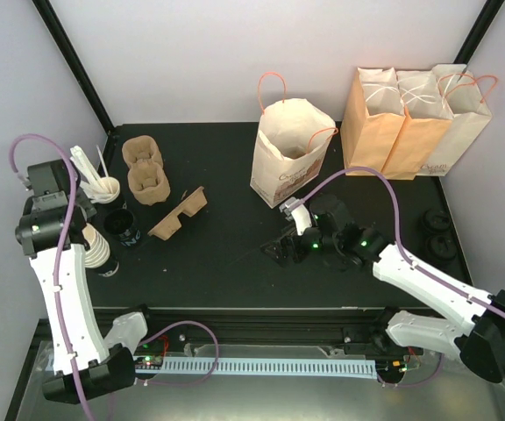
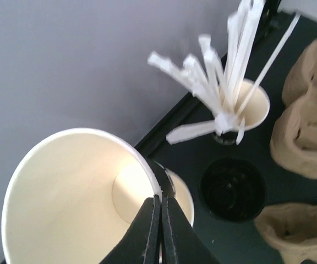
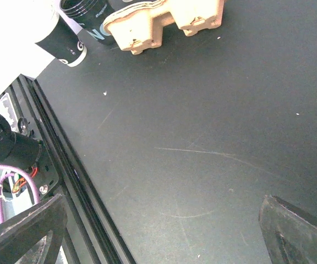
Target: Pack the takeout coffee
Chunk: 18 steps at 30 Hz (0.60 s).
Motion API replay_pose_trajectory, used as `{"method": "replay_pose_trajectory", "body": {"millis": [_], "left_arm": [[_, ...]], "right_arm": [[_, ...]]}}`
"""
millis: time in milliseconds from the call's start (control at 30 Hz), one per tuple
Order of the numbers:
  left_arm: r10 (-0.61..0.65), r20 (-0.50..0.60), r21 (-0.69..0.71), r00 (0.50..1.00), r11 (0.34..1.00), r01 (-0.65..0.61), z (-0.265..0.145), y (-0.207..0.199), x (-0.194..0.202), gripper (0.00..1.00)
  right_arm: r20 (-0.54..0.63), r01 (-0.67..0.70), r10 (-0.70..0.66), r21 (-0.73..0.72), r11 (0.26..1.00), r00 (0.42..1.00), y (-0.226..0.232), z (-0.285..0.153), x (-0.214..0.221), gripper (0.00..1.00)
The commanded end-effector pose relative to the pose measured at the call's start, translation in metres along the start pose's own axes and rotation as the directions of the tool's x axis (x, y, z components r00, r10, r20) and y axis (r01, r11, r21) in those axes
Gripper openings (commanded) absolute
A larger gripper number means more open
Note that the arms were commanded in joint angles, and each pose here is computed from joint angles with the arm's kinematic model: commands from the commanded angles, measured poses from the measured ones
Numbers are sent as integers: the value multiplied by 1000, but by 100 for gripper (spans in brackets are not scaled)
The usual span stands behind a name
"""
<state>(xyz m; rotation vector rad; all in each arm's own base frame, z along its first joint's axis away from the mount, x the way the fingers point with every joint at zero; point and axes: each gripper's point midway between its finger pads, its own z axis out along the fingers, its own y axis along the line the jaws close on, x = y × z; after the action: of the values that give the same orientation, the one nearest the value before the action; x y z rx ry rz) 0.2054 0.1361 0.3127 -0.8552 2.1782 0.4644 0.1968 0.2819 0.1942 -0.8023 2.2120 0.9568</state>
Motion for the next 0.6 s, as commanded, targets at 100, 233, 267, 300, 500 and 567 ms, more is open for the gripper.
{"method": "replay_pose_trajectory", "body": {"millis": [100,233,267,300,500,567], "left_arm": [[-35,137,23,990,999,32,-60,14,-50,2],[-108,265,105,958,991,83,-107,19,-75,2],[-133,294,141,946,985,95,-118,18,-80,2],[-161,321,183,933,977,106,-128,16,-84,2],[-292,403,663,867,747,-56,-195,-52,-90,2],[-295,360,795,885,594,-125,-209,-81,-79,2]], "right_arm": [[12,8,-7,-19,1000,1000,5,2,-6,98],[-4,1,-1,-9,1000,1000,2,5,-4,98],[-8,-1,1,-6,1000,1000,1,6,-3,98],[-11,-3,3,-3,1000,1000,0,7,-2,98],[-7,-13,14,56,998,1000,-10,7,-2,98],[10,-24,23,117,993,1000,-19,2,-7,98]]}}
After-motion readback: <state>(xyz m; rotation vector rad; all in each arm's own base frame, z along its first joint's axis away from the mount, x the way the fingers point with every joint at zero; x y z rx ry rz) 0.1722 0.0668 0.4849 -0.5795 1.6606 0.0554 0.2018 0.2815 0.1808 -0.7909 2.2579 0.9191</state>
